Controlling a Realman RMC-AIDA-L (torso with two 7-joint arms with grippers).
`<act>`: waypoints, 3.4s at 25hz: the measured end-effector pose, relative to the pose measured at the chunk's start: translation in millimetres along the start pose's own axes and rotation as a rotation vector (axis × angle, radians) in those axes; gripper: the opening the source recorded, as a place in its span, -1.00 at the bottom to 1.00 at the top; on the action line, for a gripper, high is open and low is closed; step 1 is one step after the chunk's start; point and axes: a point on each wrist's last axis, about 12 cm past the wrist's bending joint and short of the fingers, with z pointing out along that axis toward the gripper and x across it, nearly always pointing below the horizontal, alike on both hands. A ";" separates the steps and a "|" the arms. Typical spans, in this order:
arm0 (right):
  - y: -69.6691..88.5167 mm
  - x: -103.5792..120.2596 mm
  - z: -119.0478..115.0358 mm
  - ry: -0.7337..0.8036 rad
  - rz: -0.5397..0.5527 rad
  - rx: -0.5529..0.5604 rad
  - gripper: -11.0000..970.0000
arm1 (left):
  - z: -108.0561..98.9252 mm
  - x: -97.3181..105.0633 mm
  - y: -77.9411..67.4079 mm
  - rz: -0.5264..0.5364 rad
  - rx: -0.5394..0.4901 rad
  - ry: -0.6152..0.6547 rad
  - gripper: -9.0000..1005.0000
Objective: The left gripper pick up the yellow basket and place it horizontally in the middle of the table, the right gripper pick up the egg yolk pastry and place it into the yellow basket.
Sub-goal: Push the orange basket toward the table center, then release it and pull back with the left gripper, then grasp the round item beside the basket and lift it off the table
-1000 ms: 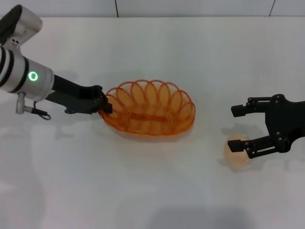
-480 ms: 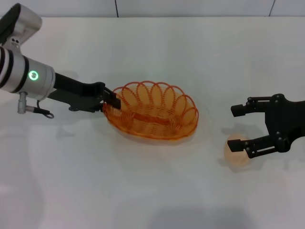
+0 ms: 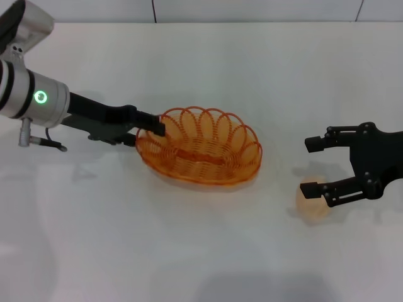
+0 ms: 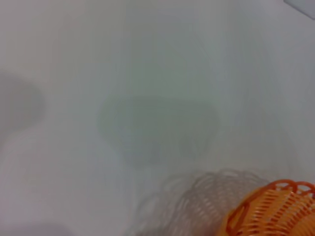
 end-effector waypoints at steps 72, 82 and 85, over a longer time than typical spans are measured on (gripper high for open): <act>-18.1 5.2 28.7 0.358 -0.044 0.094 0.70 | -103.4 41.8 -14.2 0.704 0.164 0.037 0.74; -17.5 8.4 27.8 0.368 -0.036 0.098 0.25 | -102.6 41.9 -14.3 0.703 0.166 0.036 0.75; -17.0 7.1 27.6 0.368 -0.036 0.097 -0.01 | -102.6 41.8 -14.3 0.703 0.166 0.036 0.74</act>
